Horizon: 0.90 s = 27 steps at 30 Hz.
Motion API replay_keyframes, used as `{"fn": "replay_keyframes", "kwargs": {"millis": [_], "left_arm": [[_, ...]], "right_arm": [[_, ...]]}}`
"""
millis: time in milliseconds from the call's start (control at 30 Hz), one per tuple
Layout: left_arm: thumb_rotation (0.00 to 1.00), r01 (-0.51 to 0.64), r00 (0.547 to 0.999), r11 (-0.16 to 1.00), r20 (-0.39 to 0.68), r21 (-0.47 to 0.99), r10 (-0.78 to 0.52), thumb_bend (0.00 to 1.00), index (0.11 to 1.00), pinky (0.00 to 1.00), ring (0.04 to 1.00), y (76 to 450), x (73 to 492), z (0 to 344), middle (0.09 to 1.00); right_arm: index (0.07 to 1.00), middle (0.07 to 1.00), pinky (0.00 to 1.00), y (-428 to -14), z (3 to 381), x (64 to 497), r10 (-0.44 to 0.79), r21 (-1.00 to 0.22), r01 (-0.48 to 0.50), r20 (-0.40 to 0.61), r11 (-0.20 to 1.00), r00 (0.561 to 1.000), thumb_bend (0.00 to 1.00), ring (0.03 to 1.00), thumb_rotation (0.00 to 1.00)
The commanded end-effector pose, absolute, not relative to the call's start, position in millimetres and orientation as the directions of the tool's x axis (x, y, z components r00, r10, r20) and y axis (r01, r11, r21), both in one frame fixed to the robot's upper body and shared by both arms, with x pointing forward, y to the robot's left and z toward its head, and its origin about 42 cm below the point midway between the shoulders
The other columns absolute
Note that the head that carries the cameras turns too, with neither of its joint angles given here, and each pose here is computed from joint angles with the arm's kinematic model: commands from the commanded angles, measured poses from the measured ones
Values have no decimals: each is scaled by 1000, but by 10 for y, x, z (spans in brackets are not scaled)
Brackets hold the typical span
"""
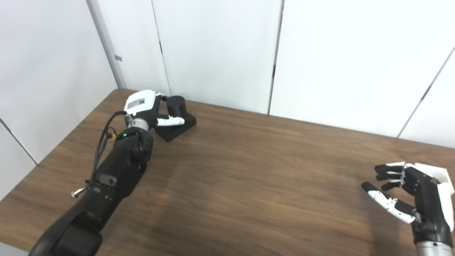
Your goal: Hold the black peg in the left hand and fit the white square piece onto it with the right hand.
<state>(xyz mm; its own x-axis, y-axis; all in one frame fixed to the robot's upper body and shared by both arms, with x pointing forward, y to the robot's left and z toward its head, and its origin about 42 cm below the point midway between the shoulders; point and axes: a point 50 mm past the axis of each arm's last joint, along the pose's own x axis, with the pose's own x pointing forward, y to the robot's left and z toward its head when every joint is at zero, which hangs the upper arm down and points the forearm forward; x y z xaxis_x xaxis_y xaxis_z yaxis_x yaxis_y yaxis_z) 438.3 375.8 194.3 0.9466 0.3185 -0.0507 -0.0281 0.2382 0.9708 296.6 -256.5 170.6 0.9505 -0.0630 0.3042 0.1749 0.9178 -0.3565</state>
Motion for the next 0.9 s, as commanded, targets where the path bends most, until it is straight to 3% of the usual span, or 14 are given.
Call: {"fn": "replay_keyframes", "kwargs": {"millis": [0,867], "left_arm": [[661,-115,948,185,52,976,315,976,815,800,932,3814,4541,2314,926],[620,3,929,78,-32,997,368,930,819,823,952,3850,4562,2016,935]], "right_arm": [[488,603,417,-2548,1901,2989,-47,-348,187,374,919,926,497,556,115],[489,613,443,-2567,1939,2941,-37,-334,173,377,927,926,496,570,116]]}}
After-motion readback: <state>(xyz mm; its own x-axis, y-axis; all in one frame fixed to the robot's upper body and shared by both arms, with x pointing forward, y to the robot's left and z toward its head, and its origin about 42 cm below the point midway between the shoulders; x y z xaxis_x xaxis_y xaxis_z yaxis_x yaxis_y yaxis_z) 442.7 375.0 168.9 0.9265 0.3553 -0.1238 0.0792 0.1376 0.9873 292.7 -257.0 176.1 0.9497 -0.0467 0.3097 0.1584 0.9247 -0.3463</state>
